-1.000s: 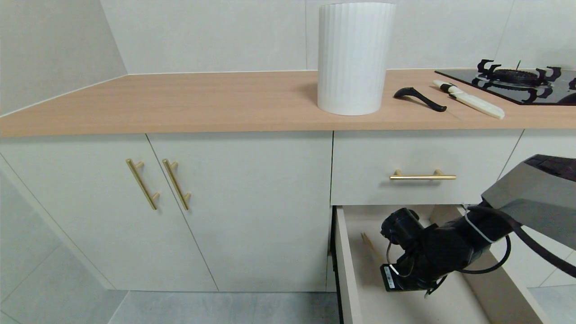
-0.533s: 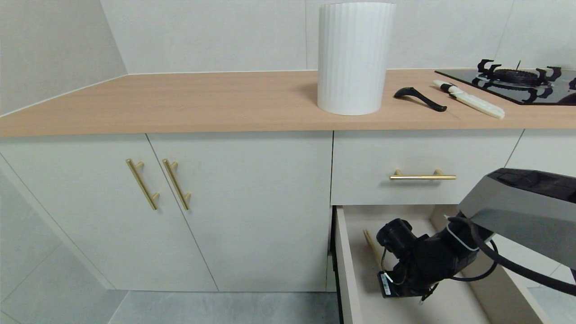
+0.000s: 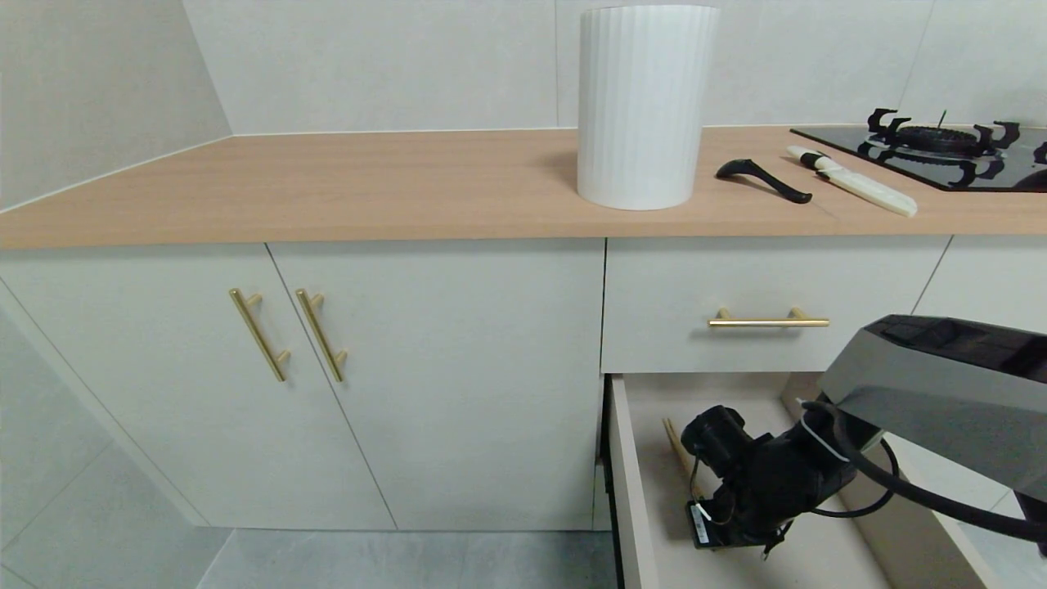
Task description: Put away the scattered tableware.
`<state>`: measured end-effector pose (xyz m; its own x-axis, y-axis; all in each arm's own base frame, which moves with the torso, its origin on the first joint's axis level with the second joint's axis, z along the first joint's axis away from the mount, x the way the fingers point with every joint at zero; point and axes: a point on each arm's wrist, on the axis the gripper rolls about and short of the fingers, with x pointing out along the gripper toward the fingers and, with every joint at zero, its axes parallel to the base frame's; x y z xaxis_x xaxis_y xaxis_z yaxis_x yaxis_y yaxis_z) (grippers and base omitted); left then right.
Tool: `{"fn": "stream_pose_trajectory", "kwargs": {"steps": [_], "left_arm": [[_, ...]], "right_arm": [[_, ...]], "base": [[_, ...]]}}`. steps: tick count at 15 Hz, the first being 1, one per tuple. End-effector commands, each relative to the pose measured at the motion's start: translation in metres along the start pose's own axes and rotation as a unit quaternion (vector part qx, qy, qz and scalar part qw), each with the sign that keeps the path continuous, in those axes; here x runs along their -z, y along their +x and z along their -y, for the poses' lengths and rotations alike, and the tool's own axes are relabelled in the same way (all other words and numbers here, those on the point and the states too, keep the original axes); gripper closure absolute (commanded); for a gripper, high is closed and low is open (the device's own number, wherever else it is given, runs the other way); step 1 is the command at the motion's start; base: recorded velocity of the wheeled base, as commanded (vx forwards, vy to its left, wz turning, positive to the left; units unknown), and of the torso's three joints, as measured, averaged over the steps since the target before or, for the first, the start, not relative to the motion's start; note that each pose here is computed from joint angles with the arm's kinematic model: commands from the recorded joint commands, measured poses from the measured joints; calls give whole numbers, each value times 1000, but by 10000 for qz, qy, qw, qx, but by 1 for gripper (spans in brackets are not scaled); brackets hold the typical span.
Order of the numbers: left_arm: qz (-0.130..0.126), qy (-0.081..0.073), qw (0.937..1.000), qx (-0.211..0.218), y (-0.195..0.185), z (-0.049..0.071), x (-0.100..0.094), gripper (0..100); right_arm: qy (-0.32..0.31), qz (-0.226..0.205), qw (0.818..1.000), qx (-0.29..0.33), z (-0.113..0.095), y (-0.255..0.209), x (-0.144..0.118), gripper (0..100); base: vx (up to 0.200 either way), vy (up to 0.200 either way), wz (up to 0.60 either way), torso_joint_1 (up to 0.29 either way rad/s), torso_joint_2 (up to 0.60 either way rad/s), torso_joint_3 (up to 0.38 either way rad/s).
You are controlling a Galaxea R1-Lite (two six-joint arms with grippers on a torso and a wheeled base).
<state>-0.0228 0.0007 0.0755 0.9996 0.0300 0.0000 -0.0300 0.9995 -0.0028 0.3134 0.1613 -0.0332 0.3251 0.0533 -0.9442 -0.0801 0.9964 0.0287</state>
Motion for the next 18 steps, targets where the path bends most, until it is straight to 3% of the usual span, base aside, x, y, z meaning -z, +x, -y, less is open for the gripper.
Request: {"fn": "stream_pose_trajectory", "kwargs": {"steps": [1,3,4,9,14,16,17,18], "left_arm": [[0,-2,10000,-3,0,0,0,0],[0,-2,10000,-3,0,0,0,0],[0,-2,10000,-3,0,0,0,0],[0,-2,10000,-3,0,0,0,0],[0,-2,10000,-3,0,0,0,0],[0,-2,10000,-3,0,0,0,0],[0,-2,10000,-3,0,0,0,0],[0,-2,10000,-3,0,0,0,0]], "right_arm": [[-1,-10,10000,8,0,1,0,100],[-1,-10,10000,8,0,1,0,100],[-1,-10,10000,8,0,1,0,0],[-2,49,10000,-10,0,-5,-1,0],[103,1119,9927,-448,7,-101,-13,0],[130,1619,9847,-637,15,-161,-8,0],[130,1619,9847,-637,15,-161,-8,0],[158,1991,9768,-775,22,-199,-2,0]], "base": [[0,0,0,0,0,0],[0,0,0,0,0,0],[0,0,0,0,0,0],[0,0,0,0,0,0],[0,0,0,0,0,0],[0,0,0,0,0,0],[0,0,0,0,0,0],[0,0,0,0,0,0]]}}
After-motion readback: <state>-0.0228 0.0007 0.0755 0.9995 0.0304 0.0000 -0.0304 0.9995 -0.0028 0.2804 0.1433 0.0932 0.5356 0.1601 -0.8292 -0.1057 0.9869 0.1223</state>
